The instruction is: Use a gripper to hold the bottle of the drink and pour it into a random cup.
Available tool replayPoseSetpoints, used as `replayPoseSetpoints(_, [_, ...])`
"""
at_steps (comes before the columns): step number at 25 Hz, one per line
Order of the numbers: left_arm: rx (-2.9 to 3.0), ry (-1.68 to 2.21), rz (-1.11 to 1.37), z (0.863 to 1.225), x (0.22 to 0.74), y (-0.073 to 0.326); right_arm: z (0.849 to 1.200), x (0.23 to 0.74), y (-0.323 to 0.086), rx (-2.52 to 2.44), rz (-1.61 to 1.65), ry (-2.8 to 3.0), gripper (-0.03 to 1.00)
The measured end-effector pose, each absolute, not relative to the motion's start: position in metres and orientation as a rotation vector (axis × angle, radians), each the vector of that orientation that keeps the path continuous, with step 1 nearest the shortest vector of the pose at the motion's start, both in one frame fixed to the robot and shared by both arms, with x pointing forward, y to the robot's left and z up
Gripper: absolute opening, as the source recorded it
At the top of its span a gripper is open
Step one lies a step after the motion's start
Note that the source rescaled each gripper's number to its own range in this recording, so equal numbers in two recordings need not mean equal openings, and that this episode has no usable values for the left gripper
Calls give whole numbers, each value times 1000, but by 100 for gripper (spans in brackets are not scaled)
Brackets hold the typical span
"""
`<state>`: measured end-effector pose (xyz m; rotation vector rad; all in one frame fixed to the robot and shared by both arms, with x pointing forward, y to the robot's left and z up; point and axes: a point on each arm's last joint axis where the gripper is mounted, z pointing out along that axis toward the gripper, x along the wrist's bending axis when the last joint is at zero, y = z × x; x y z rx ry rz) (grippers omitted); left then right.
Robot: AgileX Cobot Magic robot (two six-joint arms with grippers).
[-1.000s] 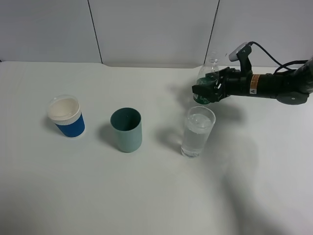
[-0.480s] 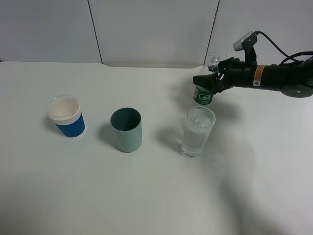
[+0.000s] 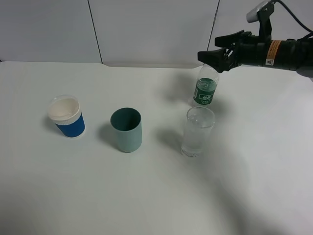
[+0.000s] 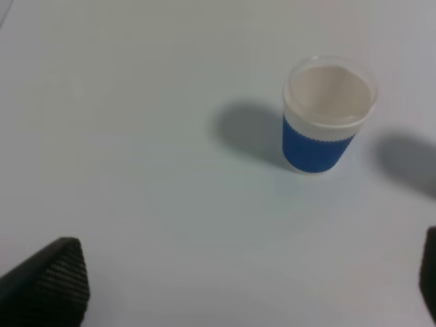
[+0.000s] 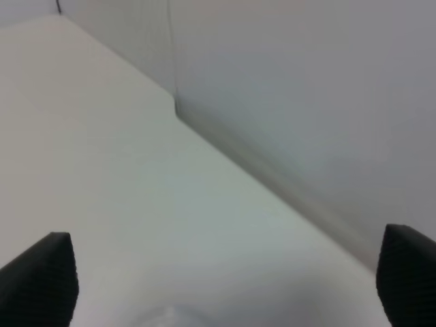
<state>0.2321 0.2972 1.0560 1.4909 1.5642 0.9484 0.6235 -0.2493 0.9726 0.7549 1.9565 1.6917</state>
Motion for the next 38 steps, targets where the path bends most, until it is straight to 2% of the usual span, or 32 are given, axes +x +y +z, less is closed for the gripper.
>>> replayPoseSetpoints(17, [1491,1564,948,1056,232,297,1091,601,-273,900,1586,1495,92])
replayPoseSetpoints(26, [1491,1564,948,1056,232,297,1133,571,-299,1099,1278,1339,92])
replayPoseSetpoints(28, [1491,1564,948,1056,232,297,1141,562,-305,1124,1182,1331,89])
replayPoseSetpoints(33, [1491,1564,948,1056,232,297,1156,534,-314,1191,991,1347,74])
replayPoseSetpoints(38, [1491,1564,948,1056,232,297,1172,501,-318,1247,901,1366,69])
